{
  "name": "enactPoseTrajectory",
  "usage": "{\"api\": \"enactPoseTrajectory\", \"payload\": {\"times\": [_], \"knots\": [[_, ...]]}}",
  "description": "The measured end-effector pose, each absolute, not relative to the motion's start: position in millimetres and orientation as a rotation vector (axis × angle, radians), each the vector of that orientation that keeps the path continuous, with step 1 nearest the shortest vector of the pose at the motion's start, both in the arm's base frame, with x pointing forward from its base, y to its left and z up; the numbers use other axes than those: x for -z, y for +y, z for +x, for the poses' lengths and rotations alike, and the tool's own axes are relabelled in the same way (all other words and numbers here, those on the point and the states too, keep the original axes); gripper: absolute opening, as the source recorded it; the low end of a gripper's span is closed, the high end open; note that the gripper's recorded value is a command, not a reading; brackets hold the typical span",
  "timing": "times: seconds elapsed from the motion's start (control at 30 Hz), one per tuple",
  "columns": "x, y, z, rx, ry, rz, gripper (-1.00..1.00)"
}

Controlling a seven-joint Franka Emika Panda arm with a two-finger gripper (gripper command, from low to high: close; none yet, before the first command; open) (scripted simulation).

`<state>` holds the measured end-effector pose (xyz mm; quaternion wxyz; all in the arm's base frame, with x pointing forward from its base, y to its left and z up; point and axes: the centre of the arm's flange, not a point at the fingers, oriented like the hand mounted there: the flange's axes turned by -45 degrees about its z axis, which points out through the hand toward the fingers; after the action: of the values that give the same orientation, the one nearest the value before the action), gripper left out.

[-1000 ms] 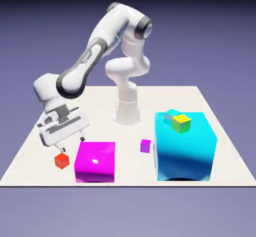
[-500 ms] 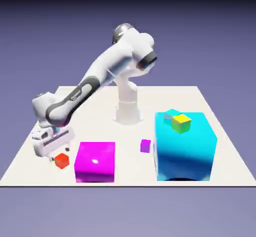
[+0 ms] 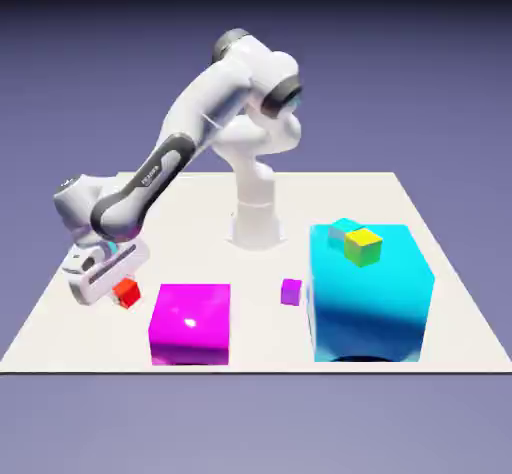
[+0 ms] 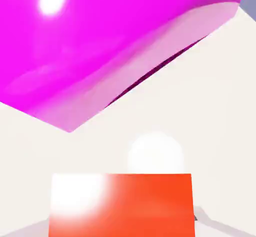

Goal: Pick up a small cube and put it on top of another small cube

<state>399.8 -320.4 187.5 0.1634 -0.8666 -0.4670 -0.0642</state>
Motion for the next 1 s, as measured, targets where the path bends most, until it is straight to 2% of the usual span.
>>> {"api": "enactPoseTrajectory", "payload": {"times": [0.27,0.43,0.57,0.73,0.9,1.0], "knots": [[-227.9,-272.1,436.2,0.052,-1.491,-2.298,-1.0],[-272.9,-157.9,482.1,0.094,-1.754,-2.079,-1.0],[-318.9,-56.8,496.2,0.107,-1.982,-1.884,-1.0],[-384.7,51.7,480.1,0.121,-2.25,-1.66,-1.0],[-452.7,142.9,433.5,0.135,-2.516,-1.447,-1.0],[-463.1,155.5,426.1,0.189,-2.533,-1.418,-1.0]]}}
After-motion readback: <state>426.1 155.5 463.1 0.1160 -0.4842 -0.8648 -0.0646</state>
